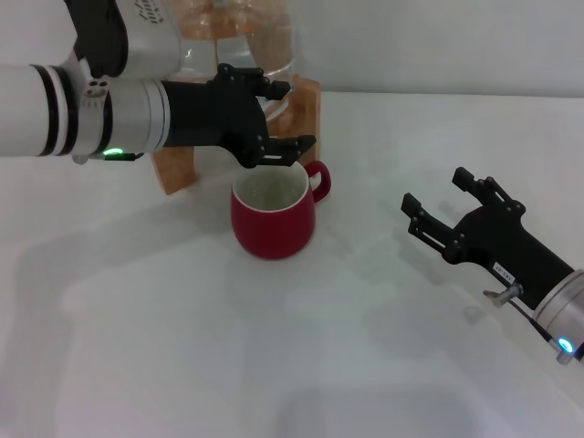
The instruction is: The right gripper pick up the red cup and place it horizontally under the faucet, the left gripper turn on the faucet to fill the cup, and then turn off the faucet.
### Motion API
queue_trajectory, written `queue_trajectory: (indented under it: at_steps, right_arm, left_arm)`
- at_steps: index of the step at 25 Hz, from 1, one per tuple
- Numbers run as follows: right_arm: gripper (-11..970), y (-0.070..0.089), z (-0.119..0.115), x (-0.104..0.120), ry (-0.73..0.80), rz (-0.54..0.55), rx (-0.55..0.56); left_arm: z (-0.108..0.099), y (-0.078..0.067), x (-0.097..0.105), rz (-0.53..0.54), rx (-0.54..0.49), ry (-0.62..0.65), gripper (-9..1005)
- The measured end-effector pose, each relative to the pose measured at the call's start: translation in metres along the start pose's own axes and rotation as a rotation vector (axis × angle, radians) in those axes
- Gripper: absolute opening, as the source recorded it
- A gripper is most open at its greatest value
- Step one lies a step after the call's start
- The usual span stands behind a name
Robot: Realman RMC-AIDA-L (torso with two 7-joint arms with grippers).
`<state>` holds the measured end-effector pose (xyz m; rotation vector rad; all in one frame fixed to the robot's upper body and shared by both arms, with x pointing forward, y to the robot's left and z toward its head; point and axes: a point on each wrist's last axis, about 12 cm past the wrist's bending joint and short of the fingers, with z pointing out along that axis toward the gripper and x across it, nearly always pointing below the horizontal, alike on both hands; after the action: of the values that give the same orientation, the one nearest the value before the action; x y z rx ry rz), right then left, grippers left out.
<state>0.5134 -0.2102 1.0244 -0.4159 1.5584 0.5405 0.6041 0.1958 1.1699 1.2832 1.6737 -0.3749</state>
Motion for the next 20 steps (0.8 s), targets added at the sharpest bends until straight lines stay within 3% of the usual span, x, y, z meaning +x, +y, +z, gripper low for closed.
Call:
queue_trajectory:
  at_steps: [20]
  right_arm:
    - [869, -0.0011, 0.0008, -0.001, -0.002, -0.003, 0.0]
  left_arm:
    - [0.0048, -0.0037, -0.0049, 0.014, 0.016, -0.02, 756]
